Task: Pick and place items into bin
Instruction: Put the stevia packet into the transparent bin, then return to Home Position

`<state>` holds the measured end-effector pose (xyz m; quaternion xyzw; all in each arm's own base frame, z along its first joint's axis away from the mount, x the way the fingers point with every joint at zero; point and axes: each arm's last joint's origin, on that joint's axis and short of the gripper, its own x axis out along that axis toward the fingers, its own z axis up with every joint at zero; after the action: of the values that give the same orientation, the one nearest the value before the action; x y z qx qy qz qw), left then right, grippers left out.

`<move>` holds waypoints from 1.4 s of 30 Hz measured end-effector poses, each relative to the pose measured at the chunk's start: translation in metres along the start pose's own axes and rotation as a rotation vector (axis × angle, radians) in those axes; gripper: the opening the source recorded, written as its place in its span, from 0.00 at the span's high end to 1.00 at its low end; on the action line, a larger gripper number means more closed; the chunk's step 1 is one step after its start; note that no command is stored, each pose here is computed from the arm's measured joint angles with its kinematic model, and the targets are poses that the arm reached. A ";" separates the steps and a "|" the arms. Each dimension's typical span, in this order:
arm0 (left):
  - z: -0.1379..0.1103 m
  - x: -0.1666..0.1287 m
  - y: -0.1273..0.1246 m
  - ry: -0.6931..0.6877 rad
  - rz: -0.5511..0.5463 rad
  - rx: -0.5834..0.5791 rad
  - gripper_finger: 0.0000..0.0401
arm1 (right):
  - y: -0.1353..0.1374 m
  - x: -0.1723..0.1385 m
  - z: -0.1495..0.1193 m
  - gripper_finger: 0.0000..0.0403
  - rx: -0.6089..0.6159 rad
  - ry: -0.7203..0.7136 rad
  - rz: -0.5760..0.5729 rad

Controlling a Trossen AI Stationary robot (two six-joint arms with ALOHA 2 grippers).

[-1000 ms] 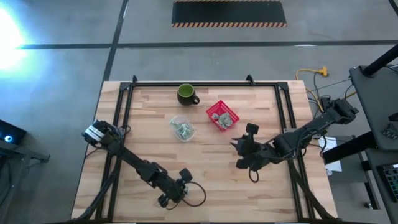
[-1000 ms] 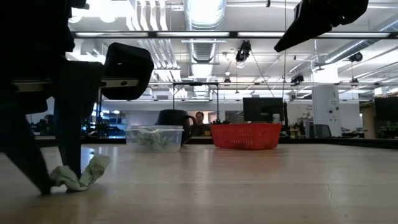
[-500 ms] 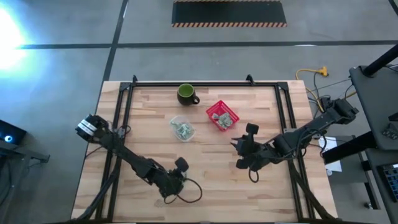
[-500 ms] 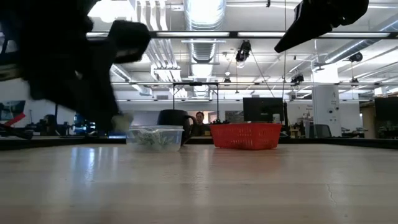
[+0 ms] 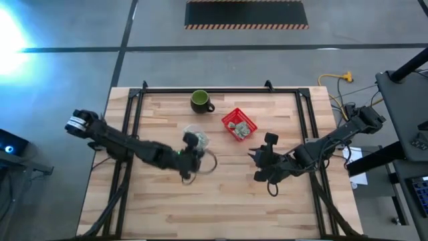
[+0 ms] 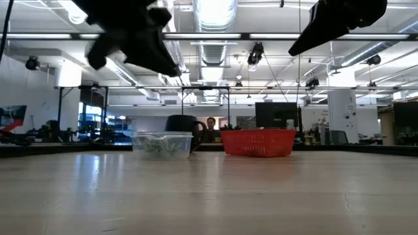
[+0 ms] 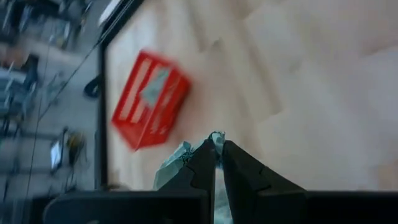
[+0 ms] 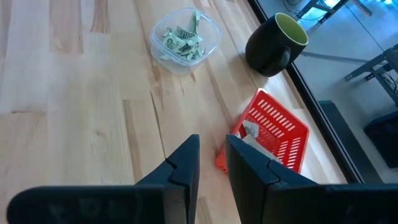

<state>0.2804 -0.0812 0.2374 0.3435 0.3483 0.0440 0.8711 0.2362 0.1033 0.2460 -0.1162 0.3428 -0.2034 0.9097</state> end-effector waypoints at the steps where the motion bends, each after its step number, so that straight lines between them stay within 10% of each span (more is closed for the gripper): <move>1: -0.004 0.004 0.007 0.021 0.014 -0.015 0.99 | 0.000 0.000 0.000 0.83 0.000 0.000 0.000; 27: -0.069 0.045 0.064 0.309 -0.021 -0.234 0.87 | 0.000 0.000 -0.001 0.83 -0.002 0.003 0.000; 42: -0.054 0.034 0.074 0.216 0.019 -0.262 0.74 | 0.000 -0.001 0.005 0.83 -0.022 -0.036 -0.024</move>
<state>0.2835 0.0170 0.2361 0.2236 0.4280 0.1340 0.8654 0.2389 0.1039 0.2506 -0.1342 0.3271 -0.2084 0.9119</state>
